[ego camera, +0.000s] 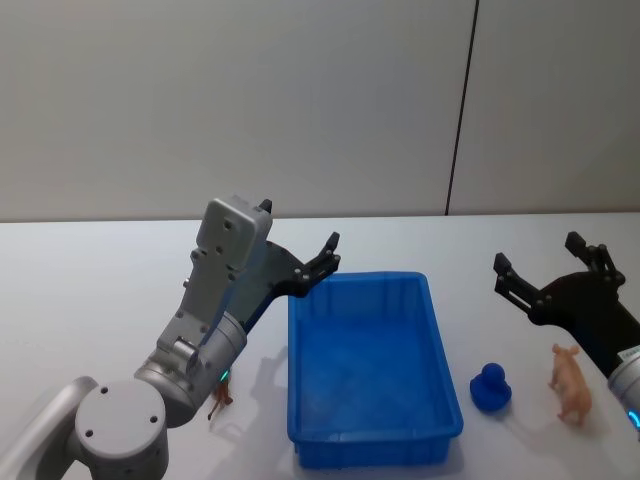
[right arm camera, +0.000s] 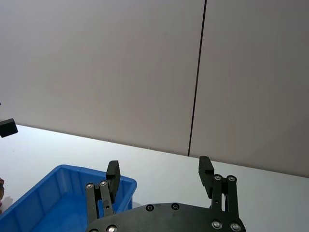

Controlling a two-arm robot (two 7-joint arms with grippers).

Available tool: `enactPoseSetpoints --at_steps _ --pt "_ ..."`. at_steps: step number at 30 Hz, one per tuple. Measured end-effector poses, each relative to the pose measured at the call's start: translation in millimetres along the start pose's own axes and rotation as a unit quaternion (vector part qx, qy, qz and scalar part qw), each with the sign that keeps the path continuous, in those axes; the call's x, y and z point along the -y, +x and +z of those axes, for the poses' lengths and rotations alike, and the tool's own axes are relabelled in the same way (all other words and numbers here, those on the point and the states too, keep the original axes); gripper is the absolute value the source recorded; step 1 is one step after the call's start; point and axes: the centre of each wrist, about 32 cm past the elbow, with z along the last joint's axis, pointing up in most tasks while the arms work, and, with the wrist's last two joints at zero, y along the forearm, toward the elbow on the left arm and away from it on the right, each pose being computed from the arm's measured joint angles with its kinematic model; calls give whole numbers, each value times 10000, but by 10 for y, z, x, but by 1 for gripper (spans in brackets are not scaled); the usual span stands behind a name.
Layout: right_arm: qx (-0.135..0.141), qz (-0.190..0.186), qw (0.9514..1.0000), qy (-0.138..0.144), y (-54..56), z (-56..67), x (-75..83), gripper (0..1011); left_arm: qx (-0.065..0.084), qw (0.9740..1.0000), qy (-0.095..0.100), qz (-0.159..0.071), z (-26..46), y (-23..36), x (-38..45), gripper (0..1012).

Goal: Pick up the two dolls from the table and place them into the box.

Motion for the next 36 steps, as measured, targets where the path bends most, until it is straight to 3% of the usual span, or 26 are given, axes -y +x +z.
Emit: enactPoseSetpoints --at_steps 36 --pt "0 0 10000 0 0 0 0 1001 0 10000 0 0 0 0 0 1001"
